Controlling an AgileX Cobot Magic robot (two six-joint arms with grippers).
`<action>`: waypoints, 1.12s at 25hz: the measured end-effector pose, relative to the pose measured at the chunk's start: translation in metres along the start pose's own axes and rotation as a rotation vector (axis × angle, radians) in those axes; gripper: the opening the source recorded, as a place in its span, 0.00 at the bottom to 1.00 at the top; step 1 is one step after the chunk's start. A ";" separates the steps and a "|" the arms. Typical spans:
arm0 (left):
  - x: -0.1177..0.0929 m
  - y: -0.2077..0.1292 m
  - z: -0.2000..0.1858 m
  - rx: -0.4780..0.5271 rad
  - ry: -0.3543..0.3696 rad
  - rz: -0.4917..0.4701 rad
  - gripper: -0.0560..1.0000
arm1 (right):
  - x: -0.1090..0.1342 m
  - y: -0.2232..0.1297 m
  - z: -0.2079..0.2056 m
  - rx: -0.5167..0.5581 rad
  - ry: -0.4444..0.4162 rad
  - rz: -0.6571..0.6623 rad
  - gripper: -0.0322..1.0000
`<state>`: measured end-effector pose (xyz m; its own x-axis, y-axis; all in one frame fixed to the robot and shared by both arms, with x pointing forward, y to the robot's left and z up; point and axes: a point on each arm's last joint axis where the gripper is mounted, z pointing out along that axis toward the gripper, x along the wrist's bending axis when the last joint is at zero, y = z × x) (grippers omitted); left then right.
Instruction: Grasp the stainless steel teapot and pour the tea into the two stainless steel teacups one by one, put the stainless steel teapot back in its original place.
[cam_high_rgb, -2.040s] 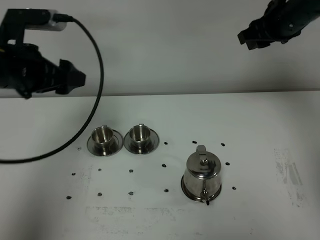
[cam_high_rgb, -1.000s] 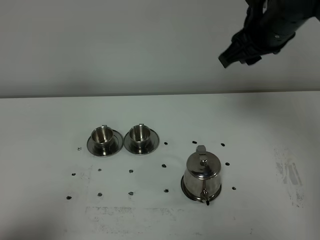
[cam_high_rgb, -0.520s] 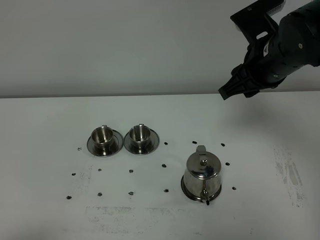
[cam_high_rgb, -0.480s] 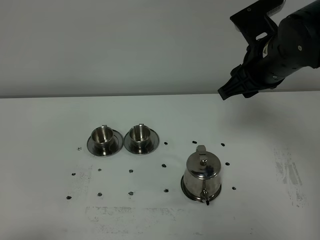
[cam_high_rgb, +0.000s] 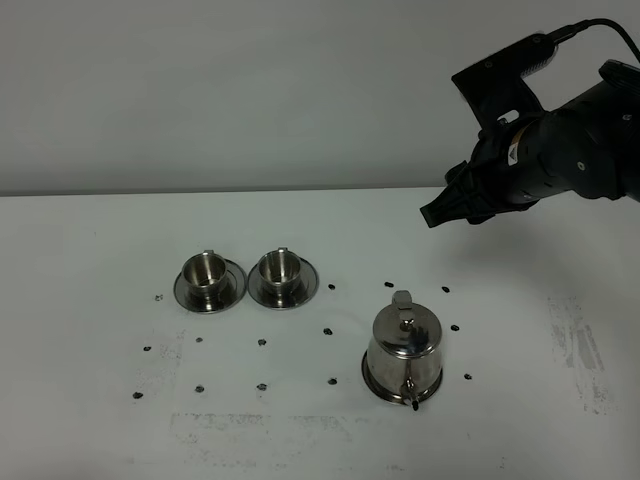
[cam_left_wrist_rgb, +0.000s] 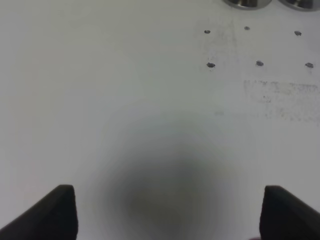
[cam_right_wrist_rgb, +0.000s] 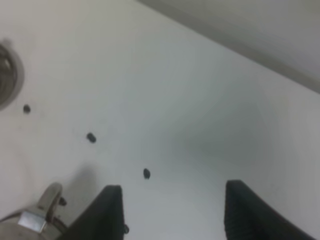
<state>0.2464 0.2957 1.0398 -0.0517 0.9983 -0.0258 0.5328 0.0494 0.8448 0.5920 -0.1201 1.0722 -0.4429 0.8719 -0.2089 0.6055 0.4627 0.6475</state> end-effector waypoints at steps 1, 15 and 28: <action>0.000 -0.001 -0.002 -0.013 0.000 0.001 0.74 | 0.000 0.000 0.001 -0.005 -0.003 -0.002 0.45; -0.001 -0.005 -0.006 -0.046 0.001 0.004 0.74 | 0.006 0.000 0.034 -0.021 -0.007 -0.040 0.45; -0.001 -0.005 -0.006 -0.046 0.001 0.004 0.74 | 0.007 0.019 0.069 0.185 -0.008 -0.030 0.45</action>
<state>0.2386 0.2948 1.0394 -0.0505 0.9985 -0.0217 0.4939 0.0438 0.8684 0.6459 -0.0943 1.0324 -0.4576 0.8584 -0.2318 0.7037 0.5090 0.4957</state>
